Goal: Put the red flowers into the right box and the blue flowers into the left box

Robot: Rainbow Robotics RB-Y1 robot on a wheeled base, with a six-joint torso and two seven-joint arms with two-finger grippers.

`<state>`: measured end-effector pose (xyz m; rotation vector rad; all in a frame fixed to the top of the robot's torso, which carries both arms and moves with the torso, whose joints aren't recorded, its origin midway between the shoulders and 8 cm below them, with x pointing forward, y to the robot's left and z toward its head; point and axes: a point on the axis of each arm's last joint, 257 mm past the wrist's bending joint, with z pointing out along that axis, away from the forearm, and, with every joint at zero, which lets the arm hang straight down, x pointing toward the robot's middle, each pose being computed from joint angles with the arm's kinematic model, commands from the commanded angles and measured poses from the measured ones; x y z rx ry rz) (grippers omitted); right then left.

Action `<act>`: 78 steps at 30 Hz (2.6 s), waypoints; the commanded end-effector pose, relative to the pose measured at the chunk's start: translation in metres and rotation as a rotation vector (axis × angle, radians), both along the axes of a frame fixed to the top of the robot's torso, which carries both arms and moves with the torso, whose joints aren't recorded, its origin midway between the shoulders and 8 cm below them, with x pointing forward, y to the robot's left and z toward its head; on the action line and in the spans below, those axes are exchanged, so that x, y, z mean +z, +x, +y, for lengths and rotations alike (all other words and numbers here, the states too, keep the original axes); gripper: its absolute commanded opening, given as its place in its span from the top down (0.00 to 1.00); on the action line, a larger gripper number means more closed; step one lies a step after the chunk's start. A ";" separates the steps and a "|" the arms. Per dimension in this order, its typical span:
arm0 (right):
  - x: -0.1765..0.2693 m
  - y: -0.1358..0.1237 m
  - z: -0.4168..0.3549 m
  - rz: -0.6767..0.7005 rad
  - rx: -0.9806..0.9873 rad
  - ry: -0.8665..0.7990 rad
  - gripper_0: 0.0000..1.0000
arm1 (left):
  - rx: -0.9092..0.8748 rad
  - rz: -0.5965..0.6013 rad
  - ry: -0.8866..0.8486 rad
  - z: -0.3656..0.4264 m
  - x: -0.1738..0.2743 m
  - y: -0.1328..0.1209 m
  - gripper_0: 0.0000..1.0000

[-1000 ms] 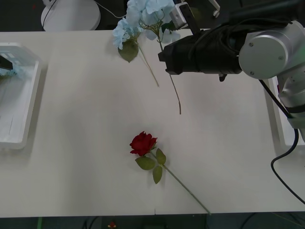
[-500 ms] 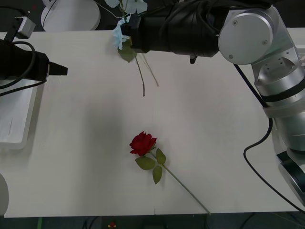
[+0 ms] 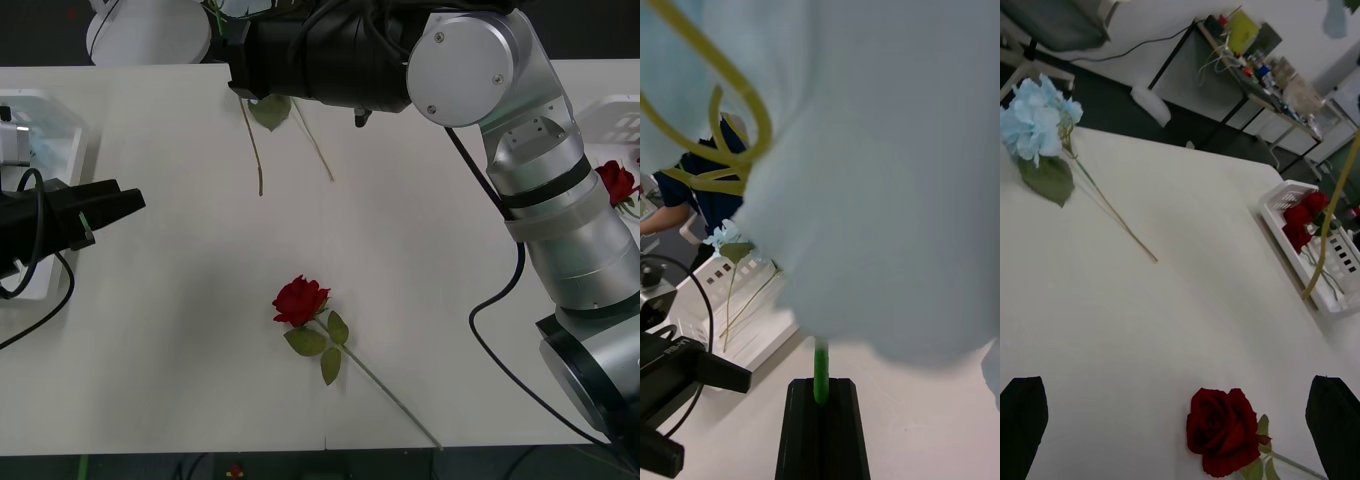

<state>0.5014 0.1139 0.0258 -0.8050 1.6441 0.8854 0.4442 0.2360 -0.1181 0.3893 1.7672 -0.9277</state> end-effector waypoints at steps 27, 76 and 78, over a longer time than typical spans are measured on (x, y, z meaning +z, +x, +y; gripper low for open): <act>0.021 -0.025 0.040 -0.034 0.057 0.041 1.00 | 0.026 -0.331 -0.235 -0.159 0.074 0.031 0.07; -0.046 -0.017 -0.051 0.105 0.016 -0.251 0.00 | 0.103 -0.266 0.075 -0.015 0.058 0.130 1.00; -0.059 -0.019 -0.067 0.128 0.008 -0.322 0.00 | 0.124 -0.241 0.131 0.006 0.052 0.139 1.00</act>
